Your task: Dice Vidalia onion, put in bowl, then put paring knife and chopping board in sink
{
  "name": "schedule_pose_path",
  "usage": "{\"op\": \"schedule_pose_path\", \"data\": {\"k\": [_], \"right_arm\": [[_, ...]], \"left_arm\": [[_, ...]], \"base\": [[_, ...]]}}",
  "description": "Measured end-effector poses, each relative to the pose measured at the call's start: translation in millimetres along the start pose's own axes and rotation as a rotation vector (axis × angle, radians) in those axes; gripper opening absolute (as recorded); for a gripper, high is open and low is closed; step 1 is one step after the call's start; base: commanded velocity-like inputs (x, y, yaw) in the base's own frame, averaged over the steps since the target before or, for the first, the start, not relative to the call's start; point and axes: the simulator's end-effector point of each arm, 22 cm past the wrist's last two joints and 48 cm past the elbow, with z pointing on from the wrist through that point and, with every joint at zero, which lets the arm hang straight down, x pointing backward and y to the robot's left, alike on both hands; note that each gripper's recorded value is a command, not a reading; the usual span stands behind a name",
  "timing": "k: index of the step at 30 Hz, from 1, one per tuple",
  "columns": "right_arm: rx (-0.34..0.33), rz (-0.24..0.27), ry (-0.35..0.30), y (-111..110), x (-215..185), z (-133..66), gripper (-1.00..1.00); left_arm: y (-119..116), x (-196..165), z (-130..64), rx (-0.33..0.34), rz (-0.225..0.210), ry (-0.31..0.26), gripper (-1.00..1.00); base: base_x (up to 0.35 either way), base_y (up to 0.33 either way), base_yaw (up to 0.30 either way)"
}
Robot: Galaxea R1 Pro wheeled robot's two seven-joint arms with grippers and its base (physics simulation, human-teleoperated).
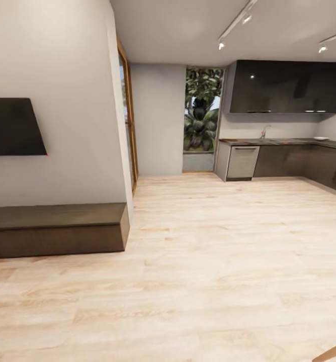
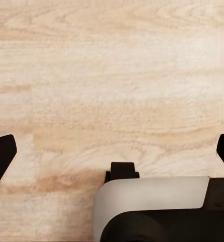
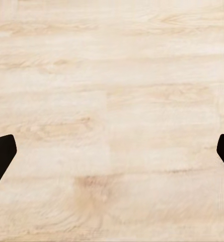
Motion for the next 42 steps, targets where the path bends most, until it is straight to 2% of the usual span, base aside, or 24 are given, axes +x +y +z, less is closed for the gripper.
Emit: {"op": "schedule_pose_path", "data": {"k": [24,42], "right_arm": [[0.0,0.0,0.0,0.0,0.0,0.0,1.0],[0.0,0.0,0.0,0.1,0.0,0.0,1.0]], "left_arm": [[0.0,0.0,0.0,0.0,0.0,0.0,1.0],[0.1,0.1,0.0,0.0,0.0,0.0,1.0]], "base": [[0.305,0.0,-0.148],[0.305,0.0,-0.019]]}}
